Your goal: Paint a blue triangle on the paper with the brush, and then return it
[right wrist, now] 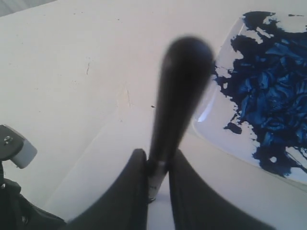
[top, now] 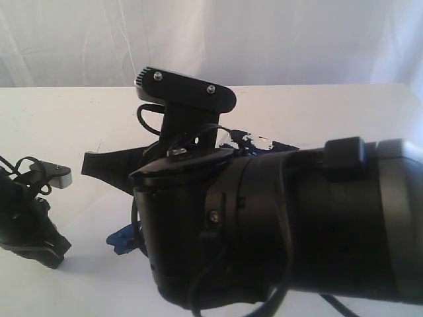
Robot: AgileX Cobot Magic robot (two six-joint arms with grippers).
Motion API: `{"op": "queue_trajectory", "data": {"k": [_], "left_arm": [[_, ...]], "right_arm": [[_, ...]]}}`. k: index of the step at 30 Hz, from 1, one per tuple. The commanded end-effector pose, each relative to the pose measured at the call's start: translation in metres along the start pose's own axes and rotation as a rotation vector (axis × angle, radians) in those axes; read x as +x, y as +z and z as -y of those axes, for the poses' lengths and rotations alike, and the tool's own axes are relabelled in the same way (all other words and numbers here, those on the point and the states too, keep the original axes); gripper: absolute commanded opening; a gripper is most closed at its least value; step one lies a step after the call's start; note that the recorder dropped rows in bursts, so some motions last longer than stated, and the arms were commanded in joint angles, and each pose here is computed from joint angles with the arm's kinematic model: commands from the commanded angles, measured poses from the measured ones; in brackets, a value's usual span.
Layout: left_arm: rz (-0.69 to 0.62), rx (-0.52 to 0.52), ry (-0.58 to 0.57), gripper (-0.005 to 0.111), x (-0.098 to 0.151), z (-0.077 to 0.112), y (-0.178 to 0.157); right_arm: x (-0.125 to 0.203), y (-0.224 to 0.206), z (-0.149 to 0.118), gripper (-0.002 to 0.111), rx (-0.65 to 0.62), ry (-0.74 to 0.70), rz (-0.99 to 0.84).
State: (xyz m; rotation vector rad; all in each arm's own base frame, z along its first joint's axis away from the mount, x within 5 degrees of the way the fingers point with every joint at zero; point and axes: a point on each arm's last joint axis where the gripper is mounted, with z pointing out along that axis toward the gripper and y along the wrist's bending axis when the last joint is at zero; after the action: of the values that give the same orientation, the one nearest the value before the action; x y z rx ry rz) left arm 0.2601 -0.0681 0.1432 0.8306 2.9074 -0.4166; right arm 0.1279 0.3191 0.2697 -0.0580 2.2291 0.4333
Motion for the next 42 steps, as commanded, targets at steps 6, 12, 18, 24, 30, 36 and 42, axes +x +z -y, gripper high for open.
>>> {"op": "queue_trajectory", "data": {"k": [6,12,18,24,30,36,42], "left_arm": [[-0.010,0.024,-0.010,0.000,0.000,0.002,0.000],[-0.010,0.024,-0.010,0.000,0.000,0.002,0.000],[-0.010,0.024,-0.010,0.000,0.000,0.002,0.000],[-0.010,0.024,-0.010,0.000,0.000,0.002,0.000],[-0.010,0.024,-0.010,0.000,0.000,0.002,0.000],[-0.010,0.024,-0.010,0.000,0.000,0.002,0.000],[-0.012,0.026,-0.010,0.000,0.000,0.002,0.000]], "right_arm": [[-0.002,-0.010,0.020,0.000,0.109,-0.015,-0.012],[-0.006,-0.018,0.032,0.000,0.151,-0.002,-0.006],[-0.007,-0.025,0.044,0.000,0.180,0.009,-0.006],[-0.012,-0.033,0.054,0.000,0.201,0.021,0.012],[-0.019,-0.039,0.055,0.000,0.175,0.027,0.044],[-0.034,-0.044,0.044,0.000,0.026,0.014,0.163],[-0.043,-0.045,0.033,0.000,-0.091,0.025,0.270]]}}
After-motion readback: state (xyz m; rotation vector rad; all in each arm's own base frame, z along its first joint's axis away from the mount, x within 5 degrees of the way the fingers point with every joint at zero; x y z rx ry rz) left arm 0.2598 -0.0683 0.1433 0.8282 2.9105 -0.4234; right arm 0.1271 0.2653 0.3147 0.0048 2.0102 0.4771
